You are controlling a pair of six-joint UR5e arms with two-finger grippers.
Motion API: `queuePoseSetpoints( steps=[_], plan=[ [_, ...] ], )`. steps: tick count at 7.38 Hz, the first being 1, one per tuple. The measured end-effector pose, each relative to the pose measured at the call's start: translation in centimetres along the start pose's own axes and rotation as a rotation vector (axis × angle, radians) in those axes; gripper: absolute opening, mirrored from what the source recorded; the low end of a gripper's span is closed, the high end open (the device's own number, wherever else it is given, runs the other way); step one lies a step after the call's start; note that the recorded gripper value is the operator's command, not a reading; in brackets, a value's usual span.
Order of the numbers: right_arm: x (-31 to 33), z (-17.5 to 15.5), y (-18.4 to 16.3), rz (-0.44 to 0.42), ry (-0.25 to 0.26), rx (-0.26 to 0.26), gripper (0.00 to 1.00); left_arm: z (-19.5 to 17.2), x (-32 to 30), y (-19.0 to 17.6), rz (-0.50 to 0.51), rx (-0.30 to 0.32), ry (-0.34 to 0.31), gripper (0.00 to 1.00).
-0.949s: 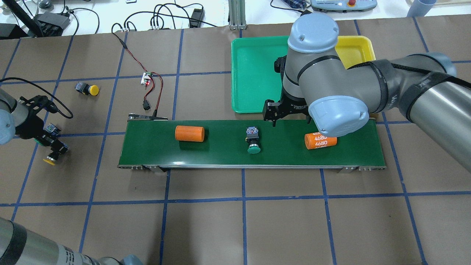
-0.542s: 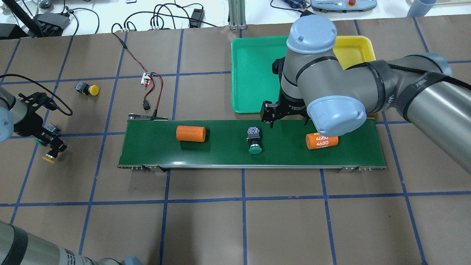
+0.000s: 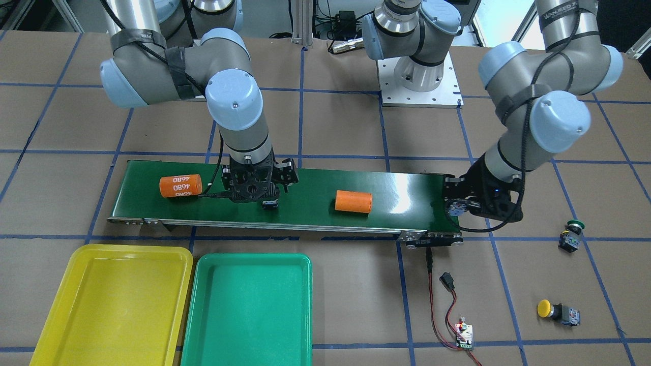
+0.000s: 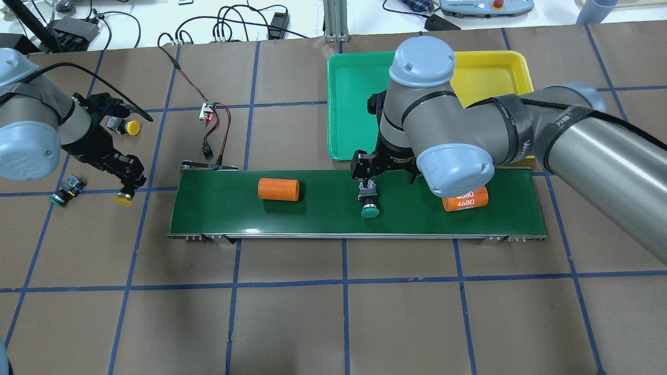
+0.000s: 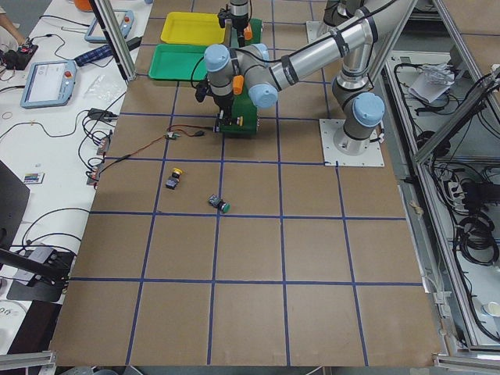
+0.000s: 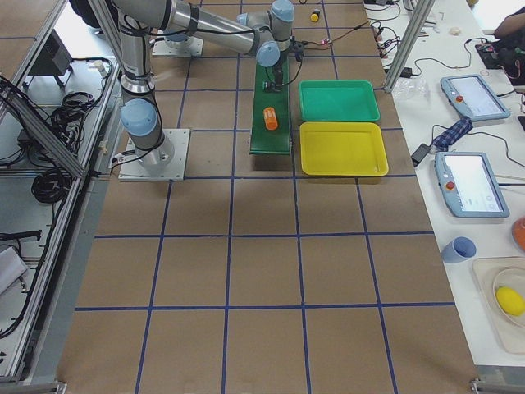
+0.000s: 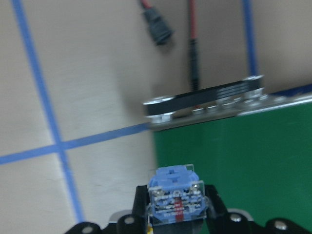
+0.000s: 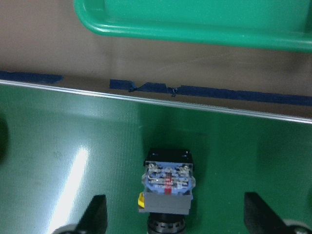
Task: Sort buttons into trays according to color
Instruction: 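Lift button toward green tray while left gripper sets yellow-capped button on belt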
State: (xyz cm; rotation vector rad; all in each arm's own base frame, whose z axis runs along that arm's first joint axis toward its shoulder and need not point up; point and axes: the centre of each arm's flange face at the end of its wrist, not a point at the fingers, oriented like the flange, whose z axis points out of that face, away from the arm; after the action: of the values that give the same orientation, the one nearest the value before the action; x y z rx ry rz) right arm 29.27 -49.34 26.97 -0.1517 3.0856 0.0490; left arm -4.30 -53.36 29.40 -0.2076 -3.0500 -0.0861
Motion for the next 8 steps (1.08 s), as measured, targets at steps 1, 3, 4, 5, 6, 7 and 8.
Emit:
queuePoseSetpoints(
  steps=[1, 3, 4, 5, 6, 7, 8],
  plan=[
    [-0.1, 0.5, -0.1, 0.001, 0.005, -0.007, 0.97, 0.8, 2.3, 0.6, -0.042, -0.011, 0.002, 0.0],
    [0.5, 1.4, -0.3, 0.016, 0.045, -0.016, 0.54, 1.9, 4.2, 2.1, -0.098, -0.025, 0.001, 0.0],
    [0.9, 1.9, -0.4, 0.034, 0.073, -0.032, 0.12, 2.6, 4.5, 2.6, -0.103, -0.037, 0.003, 0.48],
    [1.2, 2.3, -0.2, 0.062, 0.091, -0.058, 0.0, 3.4, 4.3, 2.5, -0.097, -0.031, 0.004, 0.94],
    [1.5, 2.4, -0.1, 0.091, 0.101, -0.08, 0.0, 3.8, 4.1, 2.2, -0.096, -0.006, 0.003, 1.0],
    [1.6, 2.4, 0.0, 0.11, 0.104, -0.09, 0.0, 3.7, 3.9, 1.7, -0.102, 0.017, 0.0, 1.0],
    [1.6, 2.3, 0.0, 0.123, 0.104, -0.09, 0.0, 2.5, 3.5, 1.3, -0.108, 0.028, -0.005, 1.0]
  ],
)
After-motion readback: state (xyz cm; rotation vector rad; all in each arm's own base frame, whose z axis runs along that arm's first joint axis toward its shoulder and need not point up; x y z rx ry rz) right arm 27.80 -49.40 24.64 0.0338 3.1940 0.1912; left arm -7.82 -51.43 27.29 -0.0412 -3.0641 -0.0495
